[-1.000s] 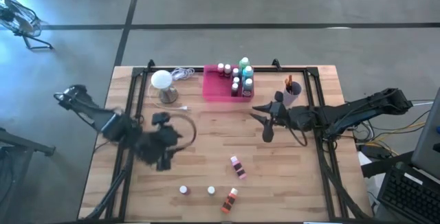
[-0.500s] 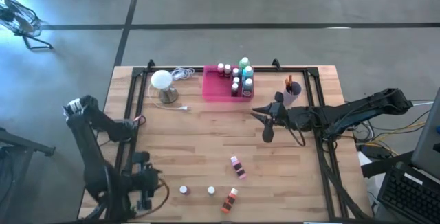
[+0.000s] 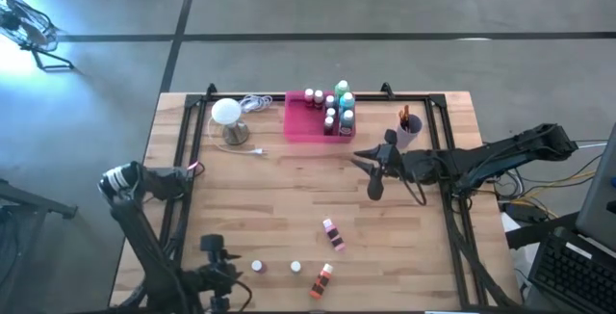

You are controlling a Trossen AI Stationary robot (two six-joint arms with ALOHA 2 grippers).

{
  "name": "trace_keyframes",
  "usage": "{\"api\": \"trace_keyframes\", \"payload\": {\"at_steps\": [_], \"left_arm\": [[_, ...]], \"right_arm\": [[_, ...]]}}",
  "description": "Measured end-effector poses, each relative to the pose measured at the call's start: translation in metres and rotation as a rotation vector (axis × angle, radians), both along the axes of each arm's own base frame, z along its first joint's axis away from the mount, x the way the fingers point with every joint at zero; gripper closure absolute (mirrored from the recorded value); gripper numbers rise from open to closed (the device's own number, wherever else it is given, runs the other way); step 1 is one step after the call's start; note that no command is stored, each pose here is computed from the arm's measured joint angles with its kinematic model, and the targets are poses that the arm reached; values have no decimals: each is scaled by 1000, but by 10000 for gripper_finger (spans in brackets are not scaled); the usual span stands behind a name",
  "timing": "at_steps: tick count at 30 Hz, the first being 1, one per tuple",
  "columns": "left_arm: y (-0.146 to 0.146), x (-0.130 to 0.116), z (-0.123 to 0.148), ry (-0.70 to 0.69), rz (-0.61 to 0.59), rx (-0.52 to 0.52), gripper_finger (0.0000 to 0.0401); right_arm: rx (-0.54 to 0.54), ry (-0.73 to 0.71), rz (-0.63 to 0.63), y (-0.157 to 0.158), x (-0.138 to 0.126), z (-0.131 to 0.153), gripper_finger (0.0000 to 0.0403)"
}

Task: Pick & Place Paint Supplies
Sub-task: Put the pink black paint bottle into the pink bin

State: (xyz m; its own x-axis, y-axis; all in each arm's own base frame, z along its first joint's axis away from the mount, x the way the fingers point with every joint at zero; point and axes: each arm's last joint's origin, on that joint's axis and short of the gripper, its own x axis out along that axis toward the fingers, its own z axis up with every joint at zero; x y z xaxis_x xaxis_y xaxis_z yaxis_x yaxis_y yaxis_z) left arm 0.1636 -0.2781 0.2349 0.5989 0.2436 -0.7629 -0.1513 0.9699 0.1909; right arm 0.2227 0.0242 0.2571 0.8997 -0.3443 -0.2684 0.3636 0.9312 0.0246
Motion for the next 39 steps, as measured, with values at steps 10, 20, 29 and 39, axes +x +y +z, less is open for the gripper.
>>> {"api": "trace_keyframes", "payload": {"at_steps": [10,20,29,39], "left_arm": [[2,9,-13,-56,8,-74,197],[10,16,-28,-77,1,-100,197],[11,23,-33,-96,-40,-104,197],[15,29,-33,-93,-49,-83,197]], "right_arm": [[48,26,-19,-1,-4,-17,270],[74,21,-29,-1,-5,-21,247],[76,5,-28,-1,-5,-20,261],[77,5,-27,-1,-5,-20,296]]}}
